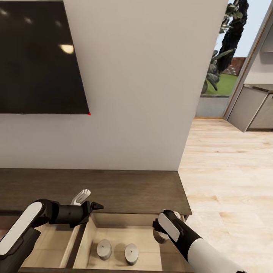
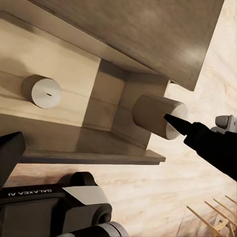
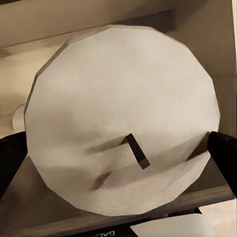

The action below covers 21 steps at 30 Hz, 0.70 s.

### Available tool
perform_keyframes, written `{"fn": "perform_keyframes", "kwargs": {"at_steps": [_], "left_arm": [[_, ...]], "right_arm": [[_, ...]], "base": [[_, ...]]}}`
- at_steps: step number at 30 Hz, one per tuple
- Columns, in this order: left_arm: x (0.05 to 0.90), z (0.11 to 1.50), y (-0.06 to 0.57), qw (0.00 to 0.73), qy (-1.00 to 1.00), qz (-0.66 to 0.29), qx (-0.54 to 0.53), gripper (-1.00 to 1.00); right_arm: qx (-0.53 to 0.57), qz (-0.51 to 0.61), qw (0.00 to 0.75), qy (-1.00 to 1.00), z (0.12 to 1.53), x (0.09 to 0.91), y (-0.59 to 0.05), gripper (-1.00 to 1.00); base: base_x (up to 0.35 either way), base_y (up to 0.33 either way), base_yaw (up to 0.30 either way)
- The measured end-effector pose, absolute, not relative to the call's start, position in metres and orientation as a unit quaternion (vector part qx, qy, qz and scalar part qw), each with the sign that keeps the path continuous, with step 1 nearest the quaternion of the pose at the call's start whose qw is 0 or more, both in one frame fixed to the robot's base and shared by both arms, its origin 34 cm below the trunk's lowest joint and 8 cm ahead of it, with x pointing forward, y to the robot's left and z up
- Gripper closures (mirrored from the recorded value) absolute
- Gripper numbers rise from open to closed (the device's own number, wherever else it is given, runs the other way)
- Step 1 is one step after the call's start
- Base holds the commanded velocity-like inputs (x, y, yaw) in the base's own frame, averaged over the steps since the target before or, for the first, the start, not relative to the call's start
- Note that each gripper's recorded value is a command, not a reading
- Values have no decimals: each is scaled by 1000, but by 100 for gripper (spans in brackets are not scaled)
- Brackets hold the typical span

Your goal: Place each of the two pumpkins and all three candles from the living room inside a cabinet in the living room (use any cabinet), then make sure every cabinet is closed, and position the cauldron so it is next to a table in the living room.

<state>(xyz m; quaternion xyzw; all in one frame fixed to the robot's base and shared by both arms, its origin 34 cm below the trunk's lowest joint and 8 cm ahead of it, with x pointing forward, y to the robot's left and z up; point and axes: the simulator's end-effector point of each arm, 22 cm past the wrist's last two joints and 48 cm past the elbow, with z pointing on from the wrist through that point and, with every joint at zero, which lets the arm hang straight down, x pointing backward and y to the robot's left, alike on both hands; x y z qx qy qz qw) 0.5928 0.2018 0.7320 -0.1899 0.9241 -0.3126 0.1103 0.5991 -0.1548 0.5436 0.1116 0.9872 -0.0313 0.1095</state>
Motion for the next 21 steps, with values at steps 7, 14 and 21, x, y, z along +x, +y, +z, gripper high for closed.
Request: {"fn": "perform_keyframes", "kwargs": {"at_steps": [7,14,21], "left_arm": [[590,726,193,102,916,-337,-193,-100],[588,714,191,99,914,-343,-193,-100],[586,703,188,97,911,-350,-194,-100]], "right_arm": [[106,-6,110,988,530,599,-143,100],[105,-4,109,988,517,598,-142,100],[105,-2,109,988,504,596,-141,100]], "base": [[0,0,0],[0,0,0],[0,0,0]]}}
